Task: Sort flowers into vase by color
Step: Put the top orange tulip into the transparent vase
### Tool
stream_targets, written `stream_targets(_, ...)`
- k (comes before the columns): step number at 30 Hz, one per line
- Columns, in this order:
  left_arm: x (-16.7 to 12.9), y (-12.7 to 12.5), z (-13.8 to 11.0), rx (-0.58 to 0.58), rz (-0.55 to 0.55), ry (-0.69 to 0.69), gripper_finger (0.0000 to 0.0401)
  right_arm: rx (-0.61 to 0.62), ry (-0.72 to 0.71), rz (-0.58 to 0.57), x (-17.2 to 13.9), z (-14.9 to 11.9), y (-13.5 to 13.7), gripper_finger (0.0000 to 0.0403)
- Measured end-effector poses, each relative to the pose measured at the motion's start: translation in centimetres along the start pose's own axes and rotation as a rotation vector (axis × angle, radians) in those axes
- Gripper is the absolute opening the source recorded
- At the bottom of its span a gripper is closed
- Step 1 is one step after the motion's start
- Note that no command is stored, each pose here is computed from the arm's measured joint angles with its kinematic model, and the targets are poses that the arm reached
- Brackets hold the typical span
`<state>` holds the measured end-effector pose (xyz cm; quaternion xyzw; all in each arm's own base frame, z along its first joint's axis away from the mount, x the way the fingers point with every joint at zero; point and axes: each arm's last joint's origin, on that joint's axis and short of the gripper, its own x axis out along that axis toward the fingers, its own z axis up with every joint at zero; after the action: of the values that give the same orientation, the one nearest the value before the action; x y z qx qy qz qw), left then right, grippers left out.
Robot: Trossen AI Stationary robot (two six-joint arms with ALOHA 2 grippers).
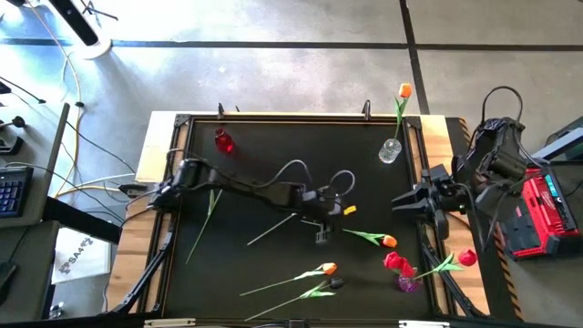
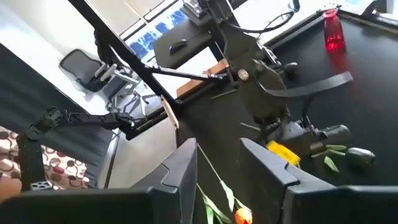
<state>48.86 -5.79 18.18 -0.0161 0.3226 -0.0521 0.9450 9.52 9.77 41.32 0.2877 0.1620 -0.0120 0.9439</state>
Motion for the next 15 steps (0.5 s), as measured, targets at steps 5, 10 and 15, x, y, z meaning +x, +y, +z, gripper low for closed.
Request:
stream_targets(5, 1.8, 0.1, -1.7, 0.02, -0.004, 0.062, 0.0195, -0.009, 0.014, -0.009, 0.4, -0.2, 0.2, 0.0108)
stream_targets(10, 3.1, 0.2, -3.0, 0.037, -0.005, 0.091, 0.0195, -0.02, 0.024, -0.033, 0.8, -0.3, 0.0, 0.0108)
stream_targets(15, 4.2, 0.3, -4.6, 0.044, -0.002, 0.153, 0.0186, -0.022, 0.031, -0.058, 1.2, -0.3, -0.1, 0.0108)
